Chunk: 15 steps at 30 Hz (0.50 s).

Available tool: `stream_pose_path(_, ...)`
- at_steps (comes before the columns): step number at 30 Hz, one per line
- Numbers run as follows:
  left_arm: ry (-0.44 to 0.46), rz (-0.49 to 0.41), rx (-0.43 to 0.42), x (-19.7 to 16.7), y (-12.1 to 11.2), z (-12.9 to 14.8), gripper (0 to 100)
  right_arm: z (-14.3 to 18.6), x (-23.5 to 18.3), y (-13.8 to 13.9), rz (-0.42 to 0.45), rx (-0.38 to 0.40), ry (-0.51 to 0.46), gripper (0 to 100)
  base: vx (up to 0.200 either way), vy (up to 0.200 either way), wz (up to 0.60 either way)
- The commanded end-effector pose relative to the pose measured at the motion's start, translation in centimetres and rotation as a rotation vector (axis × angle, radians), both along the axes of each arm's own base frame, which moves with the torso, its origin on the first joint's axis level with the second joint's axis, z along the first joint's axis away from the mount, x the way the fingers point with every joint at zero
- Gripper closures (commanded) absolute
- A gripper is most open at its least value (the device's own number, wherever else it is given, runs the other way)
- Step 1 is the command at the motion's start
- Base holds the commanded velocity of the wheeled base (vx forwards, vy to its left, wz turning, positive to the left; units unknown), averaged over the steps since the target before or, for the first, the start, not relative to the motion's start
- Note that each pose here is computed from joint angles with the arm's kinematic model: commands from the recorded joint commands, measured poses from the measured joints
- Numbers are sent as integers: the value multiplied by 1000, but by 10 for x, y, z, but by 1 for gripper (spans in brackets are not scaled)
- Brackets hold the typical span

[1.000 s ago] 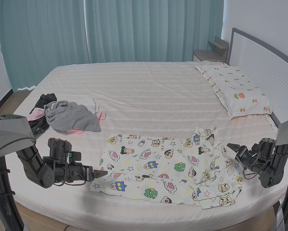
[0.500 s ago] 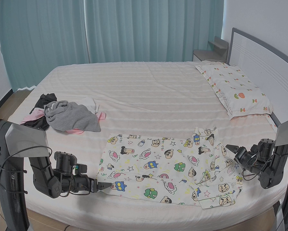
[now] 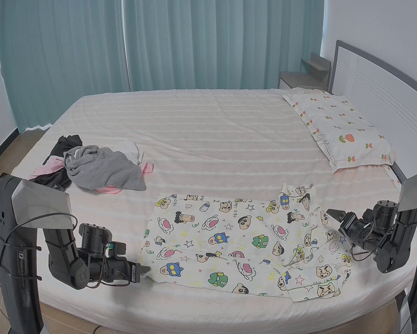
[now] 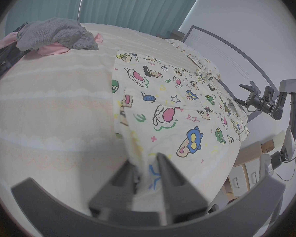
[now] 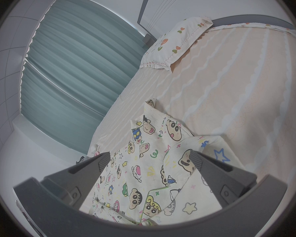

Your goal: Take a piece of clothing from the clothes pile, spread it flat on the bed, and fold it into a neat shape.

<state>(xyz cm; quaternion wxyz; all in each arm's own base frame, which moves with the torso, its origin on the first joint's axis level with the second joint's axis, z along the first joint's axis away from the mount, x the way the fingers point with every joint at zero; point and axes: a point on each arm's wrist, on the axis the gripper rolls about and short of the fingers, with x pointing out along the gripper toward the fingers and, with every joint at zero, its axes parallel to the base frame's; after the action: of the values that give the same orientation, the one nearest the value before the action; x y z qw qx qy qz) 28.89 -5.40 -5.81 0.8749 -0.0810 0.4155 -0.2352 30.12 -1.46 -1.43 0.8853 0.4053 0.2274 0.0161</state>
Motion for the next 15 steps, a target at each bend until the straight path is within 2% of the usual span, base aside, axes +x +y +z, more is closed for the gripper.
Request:
stream_pose_path(1,2,15,2,-7,6,0,100,1,1,0,0,-1,-17,0,0,0,0)
stream_pose_path(7,0,20,8,-22,9,0,100,1,1,0,0,-1,-15,0,0,0,0)
stream_pose_path(15,-36,71,48,-14,8,-1,100,1,0,0,0,-1,-14,0,0,0,0)
